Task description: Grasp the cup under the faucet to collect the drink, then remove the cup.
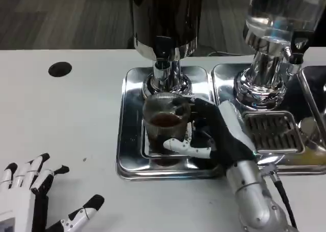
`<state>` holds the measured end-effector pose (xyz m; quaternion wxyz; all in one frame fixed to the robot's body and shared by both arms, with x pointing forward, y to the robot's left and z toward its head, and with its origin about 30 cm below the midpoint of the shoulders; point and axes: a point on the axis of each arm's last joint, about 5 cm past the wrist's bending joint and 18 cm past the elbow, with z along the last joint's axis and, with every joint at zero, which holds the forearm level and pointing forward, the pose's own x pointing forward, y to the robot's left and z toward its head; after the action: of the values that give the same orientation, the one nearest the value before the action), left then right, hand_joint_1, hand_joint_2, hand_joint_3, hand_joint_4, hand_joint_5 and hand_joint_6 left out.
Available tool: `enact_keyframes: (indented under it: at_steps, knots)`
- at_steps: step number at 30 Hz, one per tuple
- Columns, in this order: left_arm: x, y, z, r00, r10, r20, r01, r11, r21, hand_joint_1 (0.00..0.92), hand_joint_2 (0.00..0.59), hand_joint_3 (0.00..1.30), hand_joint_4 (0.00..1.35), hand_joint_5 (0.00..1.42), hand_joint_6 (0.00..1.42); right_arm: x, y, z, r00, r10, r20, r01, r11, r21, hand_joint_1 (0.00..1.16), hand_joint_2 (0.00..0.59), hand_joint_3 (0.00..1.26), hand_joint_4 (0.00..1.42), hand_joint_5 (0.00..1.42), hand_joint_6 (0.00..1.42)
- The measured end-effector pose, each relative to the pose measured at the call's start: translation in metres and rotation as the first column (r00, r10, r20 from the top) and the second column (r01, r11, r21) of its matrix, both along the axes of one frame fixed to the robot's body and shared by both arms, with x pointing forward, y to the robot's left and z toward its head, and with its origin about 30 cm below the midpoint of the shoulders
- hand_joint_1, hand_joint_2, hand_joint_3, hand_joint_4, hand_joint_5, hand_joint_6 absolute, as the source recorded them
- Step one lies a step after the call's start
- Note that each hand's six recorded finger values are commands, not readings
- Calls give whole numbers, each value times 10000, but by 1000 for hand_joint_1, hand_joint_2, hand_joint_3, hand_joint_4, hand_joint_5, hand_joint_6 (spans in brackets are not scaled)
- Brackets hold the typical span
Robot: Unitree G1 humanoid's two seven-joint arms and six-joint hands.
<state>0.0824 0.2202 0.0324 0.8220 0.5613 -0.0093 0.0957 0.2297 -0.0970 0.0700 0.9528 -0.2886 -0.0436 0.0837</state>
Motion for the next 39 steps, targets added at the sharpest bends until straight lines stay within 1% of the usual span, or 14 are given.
enact_keyframes:
  at_steps: [3, 6, 11, 13, 15, 18, 20, 23, 28, 33, 36, 39]
  knots:
    - [32, -8, 6, 9999, -64, 94, 64, 10000, 4, 0, 109, 401, 0, 141, 47, -52, -56, -26, 9992, -166, 364, 177, 9994, -302, 789, 190, 519, 563, 452, 472]
    - [58, -19, 11, 9998, -138, 165, 138, 9999, -6, 0, 109, 401, 0, 141, 47, -96, -90, -33, 9983, -227, 544, 251, 9987, -437, 789, 189, 521, 565, 453, 473]
    - [91, -49, 13, 9993, -299, 204, 300, 9995, -56, 0, 109, 401, 0, 141, 47, -136, -137, -26, 9973, -294, 670, 329, 9981, -520, 789, 192, 535, 570, 454, 485]
    - [101, -59, 13, 9993, -334, 180, 335, 9994, -61, 0, 109, 401, 0, 141, 47, -183, -173, -19, 9964, -377, 757, 415, 9979, -496, 789, 193, 535, 572, 454, 486]
    - [118, -67, 16, 9990, -381, 219, 382, 9992, -71, 0, 109, 401, 0, 144, 47, -197, -197, -13, 9958, -446, 797, 486, 9976, -497, 789, 193, 536, 574, 454, 486]
    - [155, -81, 26, 9984, -467, 326, 471, 9989, -86, 0, 109, 401, 0, 148, 47, -231, -230, 24, 9942, -524, 938, 565, 9975, -421, 785, 199, 537, 575, 467, 488]
    - [158, -84, 26, 9983, -483, 332, 486, 9988, -91, 0, 109, 401, 0, 148, 47, -237, -242, 35, 9934, -589, 986, 630, 9973, -385, 784, 200, 537, 575, 469, 489]
    - [160, -87, 20, 9983, -498, 302, 501, 9987, -97, 0, 109, 401, 0, 145, 47, -270, -267, 35, 9926, -732, 969, 768, 9965, -336, 782, 201, 537, 575, 470, 490]
    - [182, -90, 19, 9981, -532, 323, 536, 9985, -95, 0, 110, 401, 0, 143, 47, -358, -308, 19, 9923, -913, 838, 940, 9951, -291, 781, 202, 537, 575, 471, 491]
    - [239, -108, 33, 9968, -683, 417, 688, 9976, -103, 0, 110, 398, 0, 142, 47, -418, -336, 31, 9915, -1024, 803, 1047, 9942, -248, 780, 202, 537, 575, 471, 492]
    - [260, -153, 27, 9948, -944, 388, 950, 9954, -146, 0, 110, 382, 0, 142, 47, -488, -392, 11, 9903, -1223, 666, 1242, 9919, -260, 780, 202, 537, 579, 471, 493]
    - [278, -160, 20, 9943, -1009, 338, 1015, 9947, -140, 0, 111, 377, 0, 142, 47, -546, -438, 0, 9893, -1330, 592, 1351, 9903, -331, 779, 202, 537, 582, 471, 494]
